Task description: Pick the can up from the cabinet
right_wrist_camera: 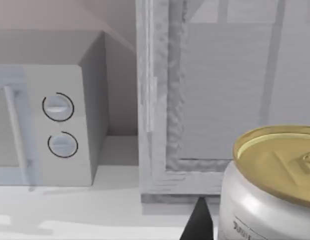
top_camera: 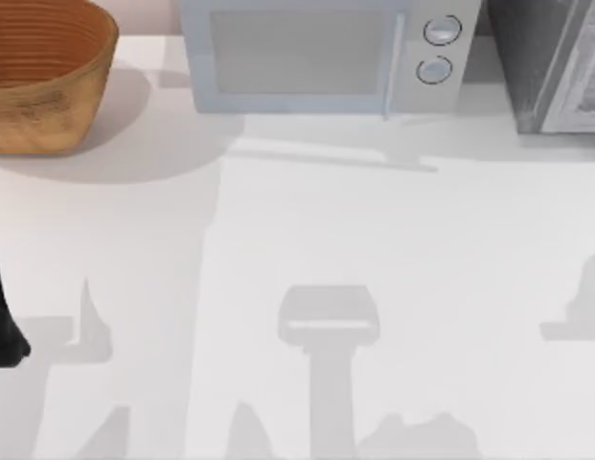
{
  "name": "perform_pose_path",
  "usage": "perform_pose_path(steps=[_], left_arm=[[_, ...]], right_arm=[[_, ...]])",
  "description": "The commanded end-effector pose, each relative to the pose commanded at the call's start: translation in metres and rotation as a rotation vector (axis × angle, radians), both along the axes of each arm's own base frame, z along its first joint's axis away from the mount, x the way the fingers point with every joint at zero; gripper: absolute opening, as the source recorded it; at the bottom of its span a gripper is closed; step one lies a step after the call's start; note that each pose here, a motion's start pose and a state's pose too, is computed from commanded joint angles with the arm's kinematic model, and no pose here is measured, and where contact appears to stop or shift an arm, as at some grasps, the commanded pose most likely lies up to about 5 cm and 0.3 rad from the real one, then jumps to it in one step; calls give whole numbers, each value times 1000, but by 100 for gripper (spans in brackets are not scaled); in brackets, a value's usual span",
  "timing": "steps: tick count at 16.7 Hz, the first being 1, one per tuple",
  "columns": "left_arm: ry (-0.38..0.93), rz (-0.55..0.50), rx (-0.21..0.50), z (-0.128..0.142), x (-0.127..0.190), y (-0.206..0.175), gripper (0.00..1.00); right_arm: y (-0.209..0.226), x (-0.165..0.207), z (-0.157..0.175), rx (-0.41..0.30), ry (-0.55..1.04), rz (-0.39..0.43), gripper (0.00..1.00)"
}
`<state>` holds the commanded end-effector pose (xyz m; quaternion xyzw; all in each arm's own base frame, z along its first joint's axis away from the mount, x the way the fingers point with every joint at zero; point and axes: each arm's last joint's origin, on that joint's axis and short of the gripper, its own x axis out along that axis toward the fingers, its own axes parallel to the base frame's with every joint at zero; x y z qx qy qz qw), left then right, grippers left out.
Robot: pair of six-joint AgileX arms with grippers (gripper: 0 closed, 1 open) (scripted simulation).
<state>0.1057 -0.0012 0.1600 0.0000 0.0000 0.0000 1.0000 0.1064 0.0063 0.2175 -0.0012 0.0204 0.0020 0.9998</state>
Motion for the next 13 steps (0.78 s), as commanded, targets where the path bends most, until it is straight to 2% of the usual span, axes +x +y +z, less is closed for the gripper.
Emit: perform_pose_path(steps=[2,5,13], left_arm=[[0,0,0,0,0,0,100],[0,0,0,0,0,0,100],[0,0,0,0,0,0,100]], right_arm=[[-4,-1,-30,2,-15,-1,0],[-7,-1,-54,3,-37,-4,0],[-7,0,-58,4,-34,-1,0]])
